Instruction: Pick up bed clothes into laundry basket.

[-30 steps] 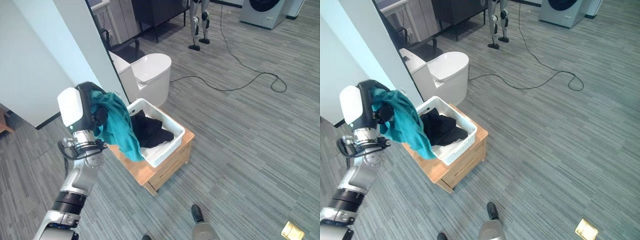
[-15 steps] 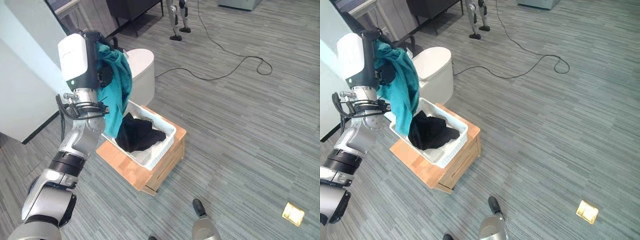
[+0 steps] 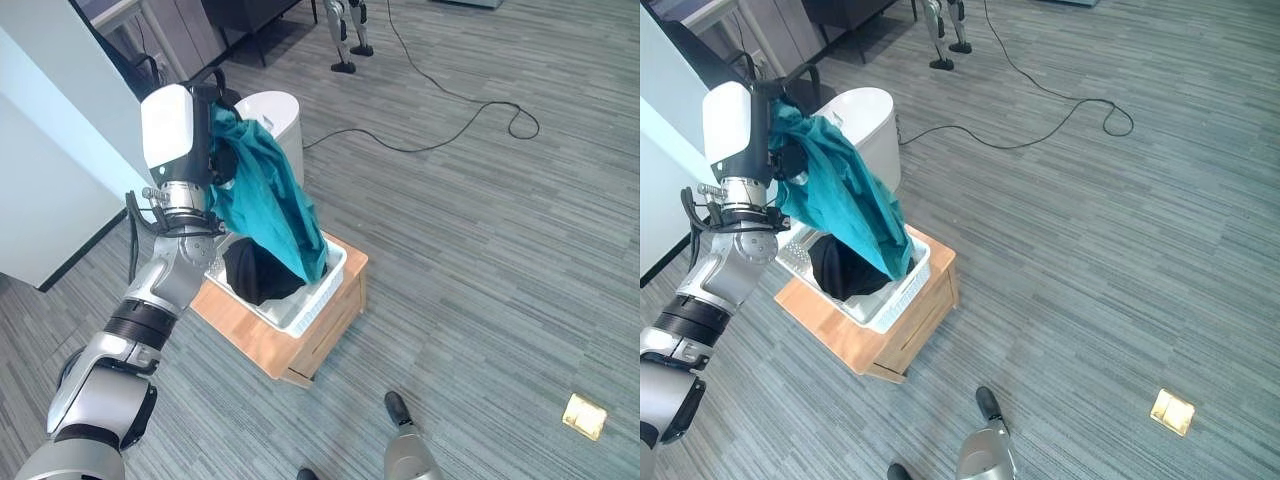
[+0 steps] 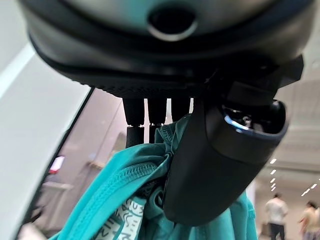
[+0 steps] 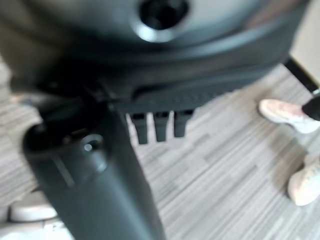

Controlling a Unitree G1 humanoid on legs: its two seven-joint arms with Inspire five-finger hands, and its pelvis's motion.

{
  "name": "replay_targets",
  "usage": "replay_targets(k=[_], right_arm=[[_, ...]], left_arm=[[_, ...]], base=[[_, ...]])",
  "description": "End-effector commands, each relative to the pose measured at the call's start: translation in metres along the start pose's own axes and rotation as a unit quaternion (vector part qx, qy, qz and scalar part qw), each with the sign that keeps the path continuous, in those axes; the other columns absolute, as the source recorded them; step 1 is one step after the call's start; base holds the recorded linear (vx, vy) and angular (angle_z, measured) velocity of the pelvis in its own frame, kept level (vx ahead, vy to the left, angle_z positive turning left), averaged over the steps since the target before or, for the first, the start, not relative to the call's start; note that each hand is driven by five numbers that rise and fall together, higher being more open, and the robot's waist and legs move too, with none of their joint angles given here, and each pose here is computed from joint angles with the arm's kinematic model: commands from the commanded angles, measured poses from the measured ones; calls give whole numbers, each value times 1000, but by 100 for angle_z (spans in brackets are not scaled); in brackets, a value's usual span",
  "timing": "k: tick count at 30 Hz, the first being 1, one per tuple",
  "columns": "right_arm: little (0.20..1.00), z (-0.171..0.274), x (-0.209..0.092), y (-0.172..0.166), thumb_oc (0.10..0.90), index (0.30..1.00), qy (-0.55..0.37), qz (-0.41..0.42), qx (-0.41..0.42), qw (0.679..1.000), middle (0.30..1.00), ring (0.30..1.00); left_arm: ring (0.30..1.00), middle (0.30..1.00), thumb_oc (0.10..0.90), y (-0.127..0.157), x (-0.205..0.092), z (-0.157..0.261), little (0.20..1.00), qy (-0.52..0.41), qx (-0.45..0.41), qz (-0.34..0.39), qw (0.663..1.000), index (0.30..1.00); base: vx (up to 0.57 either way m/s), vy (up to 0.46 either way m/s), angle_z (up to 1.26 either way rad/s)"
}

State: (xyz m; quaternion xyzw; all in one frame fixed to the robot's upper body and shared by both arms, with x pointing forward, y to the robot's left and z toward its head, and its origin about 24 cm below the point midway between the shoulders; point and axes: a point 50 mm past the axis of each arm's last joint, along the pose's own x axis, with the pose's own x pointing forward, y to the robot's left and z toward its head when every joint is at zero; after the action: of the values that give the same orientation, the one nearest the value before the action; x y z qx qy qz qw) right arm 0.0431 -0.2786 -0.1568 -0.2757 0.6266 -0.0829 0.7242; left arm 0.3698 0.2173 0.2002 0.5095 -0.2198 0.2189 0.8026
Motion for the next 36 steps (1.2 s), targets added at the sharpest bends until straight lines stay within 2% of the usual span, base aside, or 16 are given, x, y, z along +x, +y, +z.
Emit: replay_targets(k=[1,7,11,13,17,18,19,20,21,29,36], right_arm=[[900,-28,-2,-2,800,900,51,-3,-9,999,900,900],[900,-22,-1,-3,800,900,43,-8,-14,999,900,900],[900,-17,-1,0,800,900,34,-7,-14,999,900,900],[900,-11,-1,0,800,900,24,-8,-12,1000,900,900],[900,-1,0,1,800,900,9,-10,-15,1000,900,900],[900,30,2,-5,800,900,-34,-24,-16,999,900,900],[900,47,0,1,800,900,-63,-16,-10,998,900,900],[900,47,0,2,800,900,-63,-16,-10,998,900,900],[900,38,0,4,800,900,-56,-15,-1,998,900,900],[900,13,0,1,800,900,-20,-22,-16,999,900,900],[900,13,1,-5,800,900,-19,-25,-10,999,900,900]], left_arm=[[300,300,400,70,57,22,300,-33,36,137,989,300],[300,300,400,68,61,11,300,-14,92,126,988,300],[300,300,400,57,60,2,300,-5,138,93,986,300],[300,300,400,40,56,0,300,-8,174,53,983,300],[300,300,400,14,48,2,300,-12,188,4,982,300],[373,373,449,-4,40,14,373,-32,176,-19,984,373],[674,674,649,-16,35,12,674,-25,183,-40,982,674],[808,808,739,-16,35,12,808,-26,183,-40,982,808],[900,900,800,-28,27,4,900,-6,190,-72,979,900],[900,900,800,-47,15,-2,900,18,161,-116,980,900],[900,900,800,-34,27,8,900,-10,169,-83,982,900]], base=[[0,0,0],[-11,1,0],[0,0,0],[0,0,0],[-6,-6,1],[-17,-29,4],[-8,-26,4],[4,-27,4],[0,0,0],[-10,-11,-6],[7,-4,0]])
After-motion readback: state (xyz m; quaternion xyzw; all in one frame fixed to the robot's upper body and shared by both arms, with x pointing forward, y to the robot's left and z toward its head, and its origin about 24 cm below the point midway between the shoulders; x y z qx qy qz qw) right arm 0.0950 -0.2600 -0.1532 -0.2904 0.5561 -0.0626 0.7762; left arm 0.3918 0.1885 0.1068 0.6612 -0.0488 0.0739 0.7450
